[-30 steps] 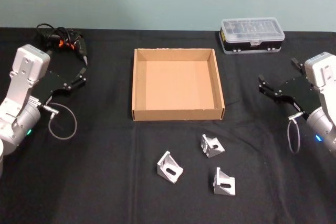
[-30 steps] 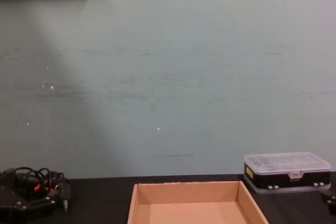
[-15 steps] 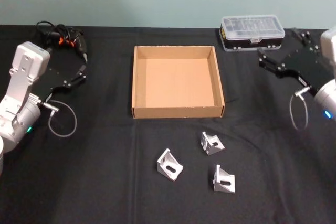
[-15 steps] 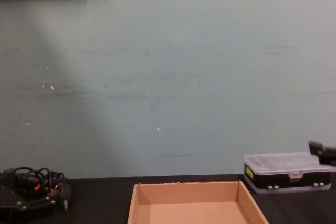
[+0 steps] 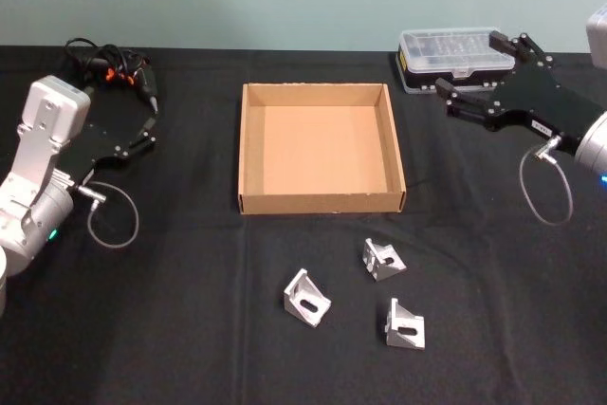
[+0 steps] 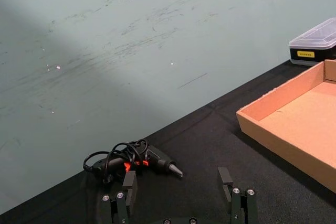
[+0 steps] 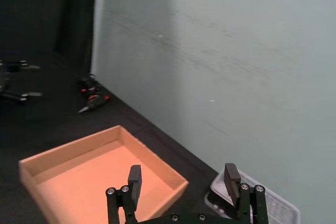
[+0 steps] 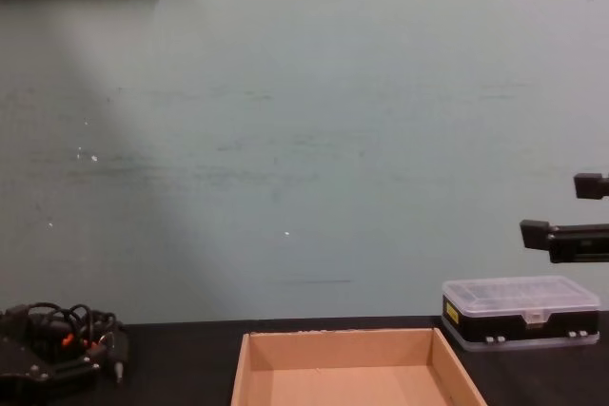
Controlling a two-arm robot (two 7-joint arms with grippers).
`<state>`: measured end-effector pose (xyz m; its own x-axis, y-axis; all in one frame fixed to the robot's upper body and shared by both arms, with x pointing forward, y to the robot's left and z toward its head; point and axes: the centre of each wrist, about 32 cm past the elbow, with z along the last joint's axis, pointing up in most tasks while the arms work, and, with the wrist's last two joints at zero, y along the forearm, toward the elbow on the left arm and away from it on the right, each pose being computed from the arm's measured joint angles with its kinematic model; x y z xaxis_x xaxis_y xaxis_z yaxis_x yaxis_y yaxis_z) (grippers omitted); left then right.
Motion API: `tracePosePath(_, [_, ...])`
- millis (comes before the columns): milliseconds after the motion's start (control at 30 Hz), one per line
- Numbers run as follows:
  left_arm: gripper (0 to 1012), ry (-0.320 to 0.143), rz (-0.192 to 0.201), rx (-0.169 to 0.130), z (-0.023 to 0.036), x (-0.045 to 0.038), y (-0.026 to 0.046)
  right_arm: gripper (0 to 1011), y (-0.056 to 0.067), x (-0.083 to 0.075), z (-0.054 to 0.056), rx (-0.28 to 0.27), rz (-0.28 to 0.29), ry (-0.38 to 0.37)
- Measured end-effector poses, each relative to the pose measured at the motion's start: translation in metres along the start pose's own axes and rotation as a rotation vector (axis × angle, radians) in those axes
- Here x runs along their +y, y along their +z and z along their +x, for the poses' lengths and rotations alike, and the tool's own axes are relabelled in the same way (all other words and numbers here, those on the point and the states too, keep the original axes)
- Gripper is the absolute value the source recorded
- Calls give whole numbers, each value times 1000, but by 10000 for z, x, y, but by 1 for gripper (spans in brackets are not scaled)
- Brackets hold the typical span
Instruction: Use one hand to pick up the angle iron from the table and place it into the box.
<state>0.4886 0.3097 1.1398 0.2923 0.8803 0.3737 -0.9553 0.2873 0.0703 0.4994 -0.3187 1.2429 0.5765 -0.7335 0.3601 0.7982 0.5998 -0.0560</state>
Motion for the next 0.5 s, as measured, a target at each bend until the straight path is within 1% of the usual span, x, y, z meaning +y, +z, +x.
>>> tracePosePath(133, [1000,0,0,0,0,0,0,1003,71,2,11,-3,-9,51])
tracePosePath(200, [1000,0,0,0,0,0,0,1003,105,12,11,3,-23,94])
tracePosePath(233, [1000,0,0,0,0,0,0,1003,124,22,10,11,-35,128])
tracePosePath(300, [1000,0,0,0,0,0,0,1003,141,32,4,18,-46,157])
tracePosePath(333, [1000,0,0,0,0,0,0,1003,155,43,-10,23,-52,184])
tracePosePath(433, [1000,0,0,0,0,0,0,1003,173,58,-39,33,-59,217])
tracePosePath(500, [1000,0,0,0,0,0,0,1003,192,76,-79,41,-64,245])
